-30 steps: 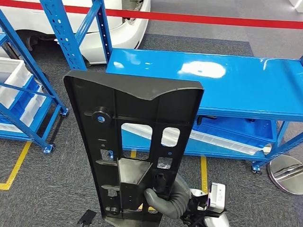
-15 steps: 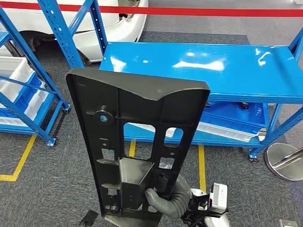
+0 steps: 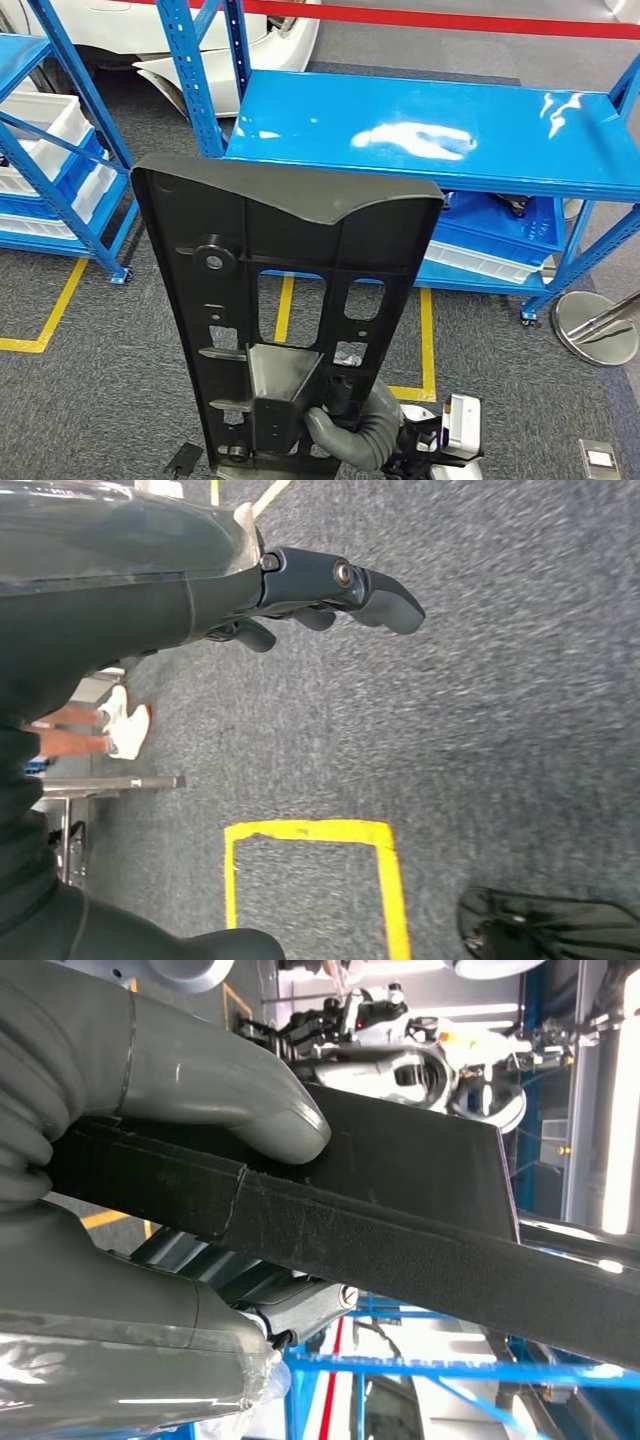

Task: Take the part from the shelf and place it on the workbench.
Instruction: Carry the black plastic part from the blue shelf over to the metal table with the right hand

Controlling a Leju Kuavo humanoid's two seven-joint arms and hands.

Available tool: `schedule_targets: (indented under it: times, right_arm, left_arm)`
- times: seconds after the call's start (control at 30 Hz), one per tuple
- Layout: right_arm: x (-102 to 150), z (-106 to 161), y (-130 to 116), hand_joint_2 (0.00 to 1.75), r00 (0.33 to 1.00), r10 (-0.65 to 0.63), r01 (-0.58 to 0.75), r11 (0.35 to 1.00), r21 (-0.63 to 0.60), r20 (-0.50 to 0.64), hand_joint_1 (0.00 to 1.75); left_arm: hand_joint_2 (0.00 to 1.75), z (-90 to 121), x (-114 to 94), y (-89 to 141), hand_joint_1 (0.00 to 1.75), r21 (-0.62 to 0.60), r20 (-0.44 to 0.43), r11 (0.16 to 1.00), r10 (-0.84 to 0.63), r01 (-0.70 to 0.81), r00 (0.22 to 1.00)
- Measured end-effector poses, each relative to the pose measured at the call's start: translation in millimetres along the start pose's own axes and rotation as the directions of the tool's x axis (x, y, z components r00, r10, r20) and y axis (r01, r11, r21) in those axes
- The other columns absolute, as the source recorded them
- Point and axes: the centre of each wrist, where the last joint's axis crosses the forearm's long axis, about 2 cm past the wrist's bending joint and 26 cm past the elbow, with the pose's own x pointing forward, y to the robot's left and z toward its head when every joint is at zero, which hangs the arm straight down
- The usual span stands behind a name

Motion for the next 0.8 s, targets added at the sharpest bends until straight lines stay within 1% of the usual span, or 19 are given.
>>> schedule_targets:
  times: [0.13, 0.47, 0.8]
  right_arm:
    - [0.3, -1.0, -0.6, 1.75, 1.000, -0.005, 0.005, 1.000, 0.004, 0.005, 1.75]
    - [3.6, -14.1, -4.6, 1.75, 0.999, -0.001, -0.001, 0.999, 0.043, 0.033, 1.75]
    - [5.3, -23.1, -6.3, 1.75, 0.999, 0.002, -0.006, 0.996, 0.088, 0.036, 1.75]
  left_arm:
    - [1.75, 0.0, 0.0, 0.0, 0.00, 0.003, -0.001, 1.000, 0.003, -0.003, 1.000]
    - [1.75, 0.1, -3.8, -2.2, 0.00, -0.001, -0.012, 1.000, 0.023, -0.023, 1.000]
    - [1.75, 0.3, 0.2, -1.3, 0.00, -0.009, 0.007, 1.000, 0.022, -0.022, 1.000]
